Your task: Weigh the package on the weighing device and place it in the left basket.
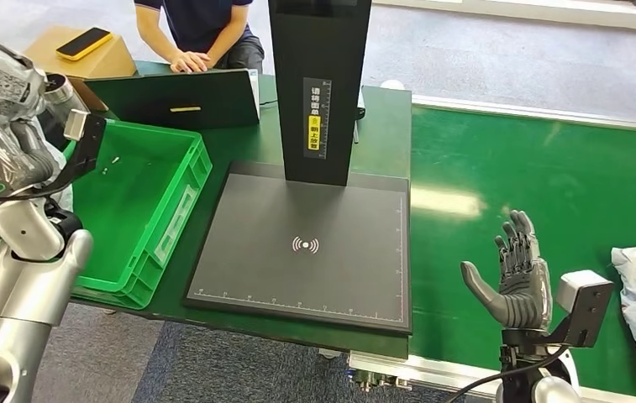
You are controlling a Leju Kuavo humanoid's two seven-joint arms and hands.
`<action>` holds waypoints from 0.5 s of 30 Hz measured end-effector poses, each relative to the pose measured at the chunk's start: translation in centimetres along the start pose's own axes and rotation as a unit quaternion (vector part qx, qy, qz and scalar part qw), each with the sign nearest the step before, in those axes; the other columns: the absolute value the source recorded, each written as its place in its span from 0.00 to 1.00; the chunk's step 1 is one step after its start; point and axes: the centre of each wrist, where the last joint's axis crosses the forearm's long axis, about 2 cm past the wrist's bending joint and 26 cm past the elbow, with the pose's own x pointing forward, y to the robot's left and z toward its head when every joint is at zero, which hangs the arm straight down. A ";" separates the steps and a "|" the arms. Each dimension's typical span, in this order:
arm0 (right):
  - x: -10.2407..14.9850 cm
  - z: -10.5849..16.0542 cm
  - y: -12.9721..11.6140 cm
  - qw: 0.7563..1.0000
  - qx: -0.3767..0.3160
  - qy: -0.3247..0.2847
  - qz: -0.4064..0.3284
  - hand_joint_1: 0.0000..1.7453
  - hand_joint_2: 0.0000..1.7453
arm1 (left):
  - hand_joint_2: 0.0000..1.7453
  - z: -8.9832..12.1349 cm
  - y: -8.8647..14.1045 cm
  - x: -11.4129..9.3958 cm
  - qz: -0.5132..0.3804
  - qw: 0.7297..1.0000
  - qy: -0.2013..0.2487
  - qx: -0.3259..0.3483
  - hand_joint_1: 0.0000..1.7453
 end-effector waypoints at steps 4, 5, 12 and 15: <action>0.0 -0.1 0.2 1.000 0.006 -0.001 0.001 0.00 1.00 | 1.00 0.9 -1.4 0.2 0.003 0.996 -0.003 -0.093 0.00; 0.0 -0.2 0.3 1.000 0.008 -0.002 0.001 0.00 1.00 | 1.00 1.5 -2.0 0.4 0.005 0.991 -0.007 -0.133 0.00; -0.3 -0.4 0.4 1.000 0.012 -0.001 0.003 0.00 1.00 | 1.00 4.0 -3.9 1.7 0.025 0.969 0.000 -0.246 0.00; -0.3 -0.4 0.4 1.000 0.012 0.000 0.002 0.00 1.00 | 1.00 4.4 -4.2 2.0 0.027 0.964 0.007 -0.265 0.00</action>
